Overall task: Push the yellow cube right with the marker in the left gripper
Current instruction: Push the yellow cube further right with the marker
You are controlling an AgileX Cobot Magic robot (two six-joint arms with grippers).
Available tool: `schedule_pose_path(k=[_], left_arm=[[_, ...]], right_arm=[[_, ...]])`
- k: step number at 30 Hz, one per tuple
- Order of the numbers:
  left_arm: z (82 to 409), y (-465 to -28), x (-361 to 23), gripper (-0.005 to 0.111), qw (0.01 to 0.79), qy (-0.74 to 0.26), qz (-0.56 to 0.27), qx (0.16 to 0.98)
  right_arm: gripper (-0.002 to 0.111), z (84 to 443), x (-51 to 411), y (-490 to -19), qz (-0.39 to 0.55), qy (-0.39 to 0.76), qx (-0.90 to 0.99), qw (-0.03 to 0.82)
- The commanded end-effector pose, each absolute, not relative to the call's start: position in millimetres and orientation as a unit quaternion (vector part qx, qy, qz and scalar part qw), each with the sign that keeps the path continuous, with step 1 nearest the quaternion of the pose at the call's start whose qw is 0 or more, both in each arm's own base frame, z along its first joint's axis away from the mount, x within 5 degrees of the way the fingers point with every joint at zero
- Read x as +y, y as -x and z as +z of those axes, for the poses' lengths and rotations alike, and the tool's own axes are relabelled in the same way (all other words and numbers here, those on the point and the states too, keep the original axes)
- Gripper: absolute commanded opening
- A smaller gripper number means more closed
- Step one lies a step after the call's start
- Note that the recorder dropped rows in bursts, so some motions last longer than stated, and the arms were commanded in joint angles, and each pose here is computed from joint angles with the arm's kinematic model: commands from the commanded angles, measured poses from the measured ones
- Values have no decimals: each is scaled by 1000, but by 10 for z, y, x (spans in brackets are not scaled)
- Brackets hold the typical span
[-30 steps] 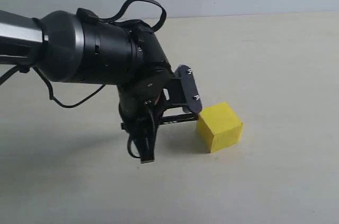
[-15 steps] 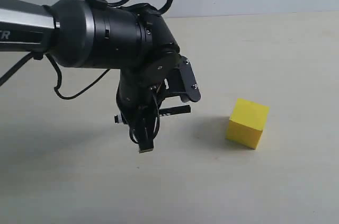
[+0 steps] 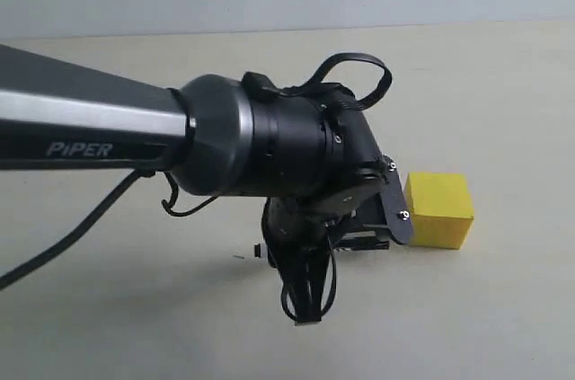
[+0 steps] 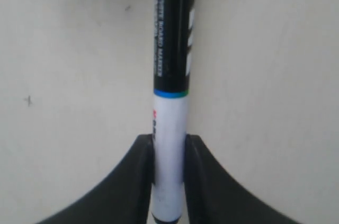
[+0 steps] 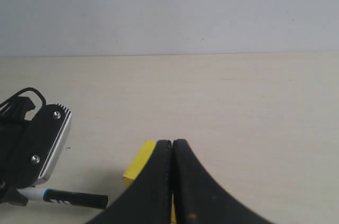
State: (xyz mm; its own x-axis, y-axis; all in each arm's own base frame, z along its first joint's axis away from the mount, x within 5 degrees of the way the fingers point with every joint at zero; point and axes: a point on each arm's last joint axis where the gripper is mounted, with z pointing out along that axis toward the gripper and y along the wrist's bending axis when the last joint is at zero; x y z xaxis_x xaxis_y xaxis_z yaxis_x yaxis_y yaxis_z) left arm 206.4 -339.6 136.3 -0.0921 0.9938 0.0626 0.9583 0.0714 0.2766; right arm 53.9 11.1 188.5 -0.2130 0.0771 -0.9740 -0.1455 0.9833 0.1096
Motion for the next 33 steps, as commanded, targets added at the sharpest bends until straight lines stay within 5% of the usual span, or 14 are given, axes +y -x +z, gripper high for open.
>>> schedule_pose_path(k=[1, 9, 17, 29, 33], left_arm=[[1408, -2311, -3255, 0, 82, -651, 157, 738], [1408, -2091, -3604, 0, 163, -677, 69, 715], [1394, -2062, -3465, 0, 100, -674, 117, 723], [1420, -2361, -3634, 0, 175, -674, 80, 713], [1433, -2417, -3717, 0, 145, -661, 90, 731]], right_arm=[[0, 1877, 111, -537, 89, 23, 772, 629], [0, 1877, 111, -537, 89, 23, 772, 629], [0, 1877, 111, -537, 89, 23, 772, 629], [0, 1877, 111, -537, 89, 23, 772, 629], [0, 1877, 111, -537, 89, 23, 772, 629]])
